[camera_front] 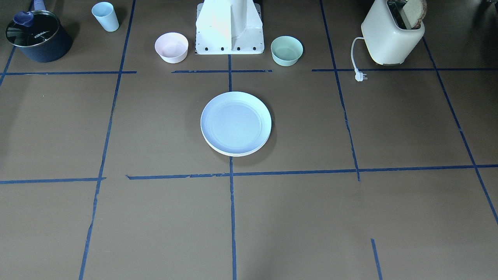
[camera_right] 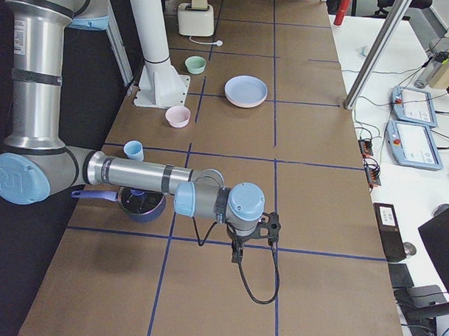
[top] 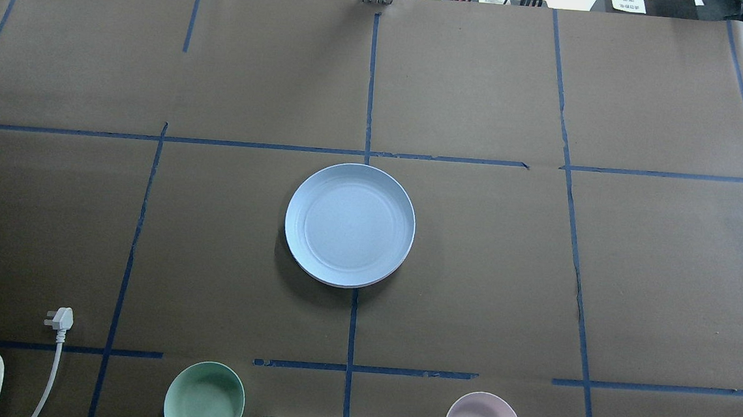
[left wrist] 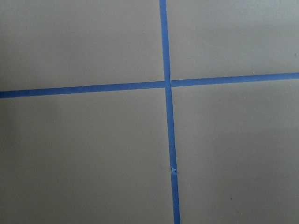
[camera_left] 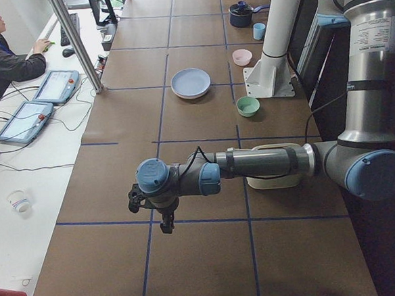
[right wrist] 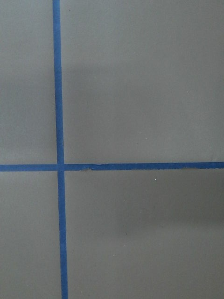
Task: Stack three plates with pink and blue
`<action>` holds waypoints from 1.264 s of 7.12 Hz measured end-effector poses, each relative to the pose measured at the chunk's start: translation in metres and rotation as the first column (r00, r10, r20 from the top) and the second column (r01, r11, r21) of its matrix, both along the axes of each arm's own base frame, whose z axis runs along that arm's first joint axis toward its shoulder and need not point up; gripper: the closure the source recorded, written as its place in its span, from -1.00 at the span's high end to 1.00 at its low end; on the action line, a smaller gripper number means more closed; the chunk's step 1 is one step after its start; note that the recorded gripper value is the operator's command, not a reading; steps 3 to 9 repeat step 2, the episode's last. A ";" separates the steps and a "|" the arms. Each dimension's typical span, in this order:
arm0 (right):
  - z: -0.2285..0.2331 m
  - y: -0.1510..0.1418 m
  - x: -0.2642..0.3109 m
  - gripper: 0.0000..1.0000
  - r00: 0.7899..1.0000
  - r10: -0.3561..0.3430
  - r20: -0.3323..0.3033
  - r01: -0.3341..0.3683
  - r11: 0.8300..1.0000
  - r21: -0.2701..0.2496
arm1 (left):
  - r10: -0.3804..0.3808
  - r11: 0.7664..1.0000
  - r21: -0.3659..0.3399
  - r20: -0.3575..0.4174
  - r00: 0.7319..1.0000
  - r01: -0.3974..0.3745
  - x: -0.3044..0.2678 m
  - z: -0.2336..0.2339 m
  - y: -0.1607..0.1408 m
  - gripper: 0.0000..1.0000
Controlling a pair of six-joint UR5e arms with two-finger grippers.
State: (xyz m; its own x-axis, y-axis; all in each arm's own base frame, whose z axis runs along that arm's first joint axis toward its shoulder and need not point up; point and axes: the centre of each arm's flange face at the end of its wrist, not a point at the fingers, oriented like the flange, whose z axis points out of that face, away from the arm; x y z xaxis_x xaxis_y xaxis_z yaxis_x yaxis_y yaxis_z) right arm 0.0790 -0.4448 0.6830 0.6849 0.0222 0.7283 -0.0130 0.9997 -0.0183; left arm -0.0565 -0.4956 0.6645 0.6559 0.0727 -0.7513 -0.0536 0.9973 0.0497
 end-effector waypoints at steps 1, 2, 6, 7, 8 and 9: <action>0.000 0.000 0.000 1.00 1.000 0.000 0.000 0.000 1.000 0.001 | 0.000 1.000 0.000 0.000 1.000 0.000 0.000 0.000 0.000 1.00; 0.000 -0.001 0.000 1.00 1.000 0.000 0.000 0.000 1.000 0.001 | 0.000 1.000 0.000 0.000 1.000 0.000 0.000 0.000 0.000 1.00; 0.000 -0.001 0.000 1.00 1.000 0.000 0.000 0.000 1.000 0.001 | 0.000 1.000 0.000 0.000 1.000 0.000 0.000 0.000 0.000 1.00; 0.000 -0.001 0.000 1.00 1.000 0.000 0.000 0.000 1.000 0.001 | 0.000 1.000 0.000 0.000 1.000 0.000 0.000 0.000 0.000 1.00; 0.000 -0.001 0.000 1.00 1.000 0.000 0.000 0.000 1.000 0.001 | 0.000 1.000 0.000 0.000 1.000 0.000 0.000 0.000 0.000 1.00; 0.000 -0.001 0.000 1.00 1.000 0.000 0.000 0.000 1.000 0.001 | 0.000 1.000 0.000 0.000 1.000 0.000 0.000 0.000 0.000 1.00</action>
